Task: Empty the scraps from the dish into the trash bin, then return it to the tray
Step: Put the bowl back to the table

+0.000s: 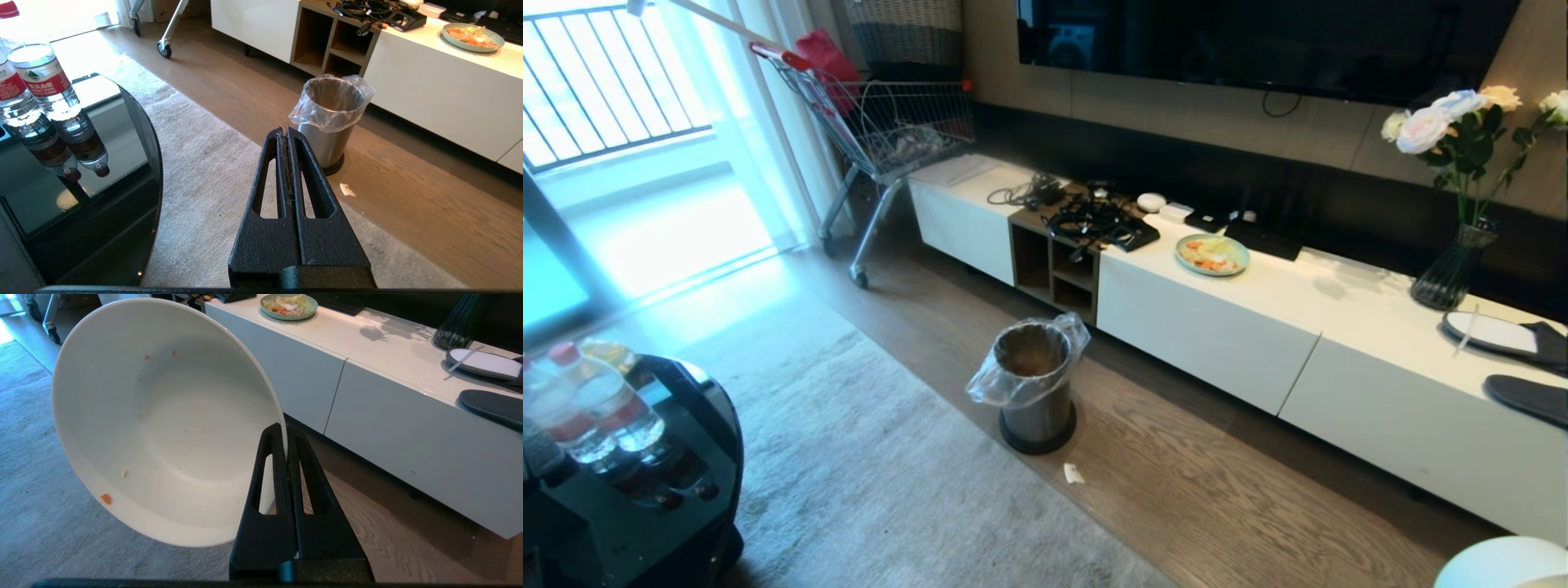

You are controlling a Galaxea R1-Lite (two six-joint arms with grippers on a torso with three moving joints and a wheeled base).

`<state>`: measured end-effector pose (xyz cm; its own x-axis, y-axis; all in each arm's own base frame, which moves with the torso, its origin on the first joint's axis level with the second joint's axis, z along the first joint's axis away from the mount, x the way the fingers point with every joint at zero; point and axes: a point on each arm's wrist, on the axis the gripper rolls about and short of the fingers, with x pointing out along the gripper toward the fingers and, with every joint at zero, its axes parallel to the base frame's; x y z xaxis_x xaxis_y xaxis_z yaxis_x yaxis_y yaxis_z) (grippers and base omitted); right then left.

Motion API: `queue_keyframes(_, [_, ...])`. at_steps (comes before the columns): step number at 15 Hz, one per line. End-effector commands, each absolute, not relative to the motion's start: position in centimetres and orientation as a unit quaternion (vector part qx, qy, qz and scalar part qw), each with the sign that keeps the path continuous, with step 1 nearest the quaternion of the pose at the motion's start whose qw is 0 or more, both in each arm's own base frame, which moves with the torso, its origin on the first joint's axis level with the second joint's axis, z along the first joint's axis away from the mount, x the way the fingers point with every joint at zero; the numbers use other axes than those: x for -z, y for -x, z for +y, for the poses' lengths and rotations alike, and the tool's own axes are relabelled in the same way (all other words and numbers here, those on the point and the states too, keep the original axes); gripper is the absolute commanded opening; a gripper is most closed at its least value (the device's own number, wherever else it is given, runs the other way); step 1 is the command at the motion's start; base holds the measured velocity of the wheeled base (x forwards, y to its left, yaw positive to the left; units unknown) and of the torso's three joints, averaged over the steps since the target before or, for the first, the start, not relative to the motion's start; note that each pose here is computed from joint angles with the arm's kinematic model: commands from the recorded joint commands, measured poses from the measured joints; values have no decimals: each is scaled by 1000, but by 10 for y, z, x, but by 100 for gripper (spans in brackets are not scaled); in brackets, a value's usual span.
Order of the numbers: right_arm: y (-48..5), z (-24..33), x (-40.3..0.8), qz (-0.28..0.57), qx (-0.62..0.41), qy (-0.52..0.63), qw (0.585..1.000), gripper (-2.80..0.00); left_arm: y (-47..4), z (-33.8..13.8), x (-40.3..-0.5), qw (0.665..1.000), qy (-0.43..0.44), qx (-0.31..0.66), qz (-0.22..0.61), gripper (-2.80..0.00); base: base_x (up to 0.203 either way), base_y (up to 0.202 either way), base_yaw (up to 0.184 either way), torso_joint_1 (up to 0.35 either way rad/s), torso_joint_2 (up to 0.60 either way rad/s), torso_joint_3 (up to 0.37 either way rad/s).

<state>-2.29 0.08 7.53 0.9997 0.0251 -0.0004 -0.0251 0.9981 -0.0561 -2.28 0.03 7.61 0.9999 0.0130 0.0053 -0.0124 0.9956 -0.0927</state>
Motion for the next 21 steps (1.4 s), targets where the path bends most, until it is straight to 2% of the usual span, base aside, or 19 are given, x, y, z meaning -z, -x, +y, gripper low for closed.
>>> queue_keyframes(1, [23, 1, -75, 0, -13, 28, 1000, -280, 23, 0, -76, 999, 47, -7, -3, -280, 0, 0, 0, 0, 0, 0])
queue_keyframes(8, [23, 1, -75, 0, -13, 28, 1000, -280, 23, 0, -76, 999, 47, -7, -3, -280, -1, 0, 11, 0, 1, 0])
queue_keyframes(21, [23, 1, -75, 0, -13, 27, 1000, -280, 23, 0, -76, 999, 47, -7, -3, -280, 0, -7, 165, 3, 4, 5])
